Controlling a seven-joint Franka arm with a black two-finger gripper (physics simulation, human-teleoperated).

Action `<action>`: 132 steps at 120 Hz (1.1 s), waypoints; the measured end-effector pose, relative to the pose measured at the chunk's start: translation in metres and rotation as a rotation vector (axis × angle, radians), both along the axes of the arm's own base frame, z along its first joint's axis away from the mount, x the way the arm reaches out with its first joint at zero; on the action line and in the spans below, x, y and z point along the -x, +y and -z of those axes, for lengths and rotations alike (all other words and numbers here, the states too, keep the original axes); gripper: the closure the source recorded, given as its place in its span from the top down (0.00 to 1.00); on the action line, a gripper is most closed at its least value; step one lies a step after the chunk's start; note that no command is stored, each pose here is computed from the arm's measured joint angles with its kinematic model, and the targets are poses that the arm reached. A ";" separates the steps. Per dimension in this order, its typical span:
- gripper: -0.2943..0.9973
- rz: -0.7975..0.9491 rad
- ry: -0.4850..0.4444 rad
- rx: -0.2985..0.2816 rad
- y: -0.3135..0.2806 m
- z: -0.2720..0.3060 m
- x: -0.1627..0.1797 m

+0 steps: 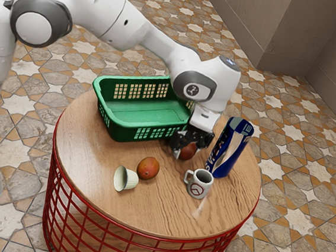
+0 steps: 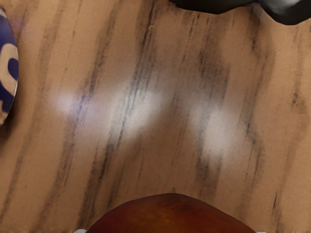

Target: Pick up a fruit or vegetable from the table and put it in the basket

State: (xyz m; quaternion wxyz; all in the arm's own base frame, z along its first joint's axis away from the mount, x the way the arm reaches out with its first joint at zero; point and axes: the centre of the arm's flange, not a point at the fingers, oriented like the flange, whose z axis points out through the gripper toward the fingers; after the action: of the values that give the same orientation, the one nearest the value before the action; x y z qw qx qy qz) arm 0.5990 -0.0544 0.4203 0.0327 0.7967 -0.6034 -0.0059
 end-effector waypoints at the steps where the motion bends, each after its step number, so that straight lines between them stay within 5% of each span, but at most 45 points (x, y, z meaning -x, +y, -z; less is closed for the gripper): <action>1: 0.46 0.000 -0.002 0.000 0.000 -0.001 0.000; 86: 0.42 0.009 -0.046 -0.007 -0.031 -0.039 0.032; 132: 0.43 -0.049 -0.180 -0.013 -0.017 -0.143 0.068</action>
State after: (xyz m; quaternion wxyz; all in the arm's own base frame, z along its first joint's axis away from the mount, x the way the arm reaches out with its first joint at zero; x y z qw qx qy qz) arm 0.5309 -0.0719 0.5637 -0.0267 0.8088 -0.5842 0.0626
